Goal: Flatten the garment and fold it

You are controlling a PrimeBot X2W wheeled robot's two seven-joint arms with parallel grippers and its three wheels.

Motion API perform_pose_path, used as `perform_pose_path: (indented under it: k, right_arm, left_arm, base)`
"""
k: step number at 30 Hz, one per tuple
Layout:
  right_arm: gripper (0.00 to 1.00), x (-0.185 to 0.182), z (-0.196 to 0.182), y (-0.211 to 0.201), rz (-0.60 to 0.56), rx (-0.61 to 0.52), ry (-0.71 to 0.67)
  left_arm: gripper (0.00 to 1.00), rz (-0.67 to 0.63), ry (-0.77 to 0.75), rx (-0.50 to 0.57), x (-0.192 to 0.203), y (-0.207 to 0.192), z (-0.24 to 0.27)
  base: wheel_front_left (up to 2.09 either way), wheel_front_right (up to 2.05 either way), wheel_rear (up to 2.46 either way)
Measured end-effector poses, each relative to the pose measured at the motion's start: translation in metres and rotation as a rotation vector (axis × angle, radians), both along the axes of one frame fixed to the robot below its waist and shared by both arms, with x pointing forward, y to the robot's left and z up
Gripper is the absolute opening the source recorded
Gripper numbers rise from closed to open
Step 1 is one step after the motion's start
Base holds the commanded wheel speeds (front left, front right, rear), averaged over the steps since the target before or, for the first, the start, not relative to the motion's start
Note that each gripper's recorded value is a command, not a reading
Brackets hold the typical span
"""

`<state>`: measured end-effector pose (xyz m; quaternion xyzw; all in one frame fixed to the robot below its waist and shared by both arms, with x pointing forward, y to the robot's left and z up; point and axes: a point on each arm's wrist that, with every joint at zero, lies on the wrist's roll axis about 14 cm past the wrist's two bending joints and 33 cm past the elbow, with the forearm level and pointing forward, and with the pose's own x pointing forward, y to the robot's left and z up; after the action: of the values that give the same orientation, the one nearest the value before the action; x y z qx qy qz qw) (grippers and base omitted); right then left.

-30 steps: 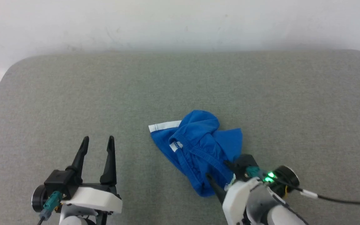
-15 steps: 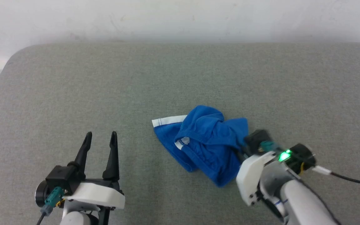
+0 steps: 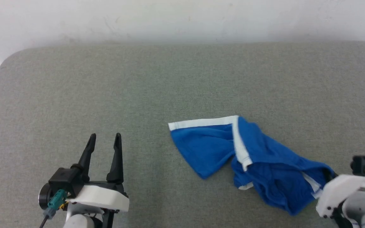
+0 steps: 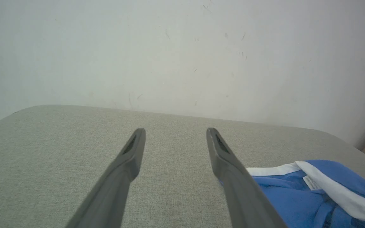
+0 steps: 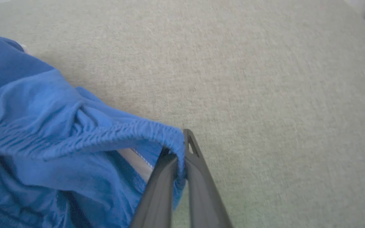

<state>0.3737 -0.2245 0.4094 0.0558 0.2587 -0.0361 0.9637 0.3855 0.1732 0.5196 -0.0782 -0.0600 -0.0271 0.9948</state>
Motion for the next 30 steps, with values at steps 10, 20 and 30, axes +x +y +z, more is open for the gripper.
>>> perform_pose_path:
  k: [10, 20, 30]
  right_arm:
    - [1.0, -0.004, 0.022, -0.026, -0.109, 0.006, -0.226]
    - [1.0, 0.001, 0.072, 0.018, 0.052, -0.025, -0.358]
    - [1.0, -0.02, 0.06, 0.106, 0.332, 0.013, -0.155]
  left_arm:
    - [1.0, -0.01, -0.001, -0.008, 0.001, -0.004, 0.0]
    - [1.0, -0.009, -0.018, -0.008, -0.004, -0.004, 0.006]
    - [1.0, 0.017, -0.032, -0.013, -0.013, 0.003, 0.011]
  base:
    - [0.0, 0.0, 0.0]
    - [0.0, 0.0, 0.0]
    - [0.0, 0.0, 0.0]
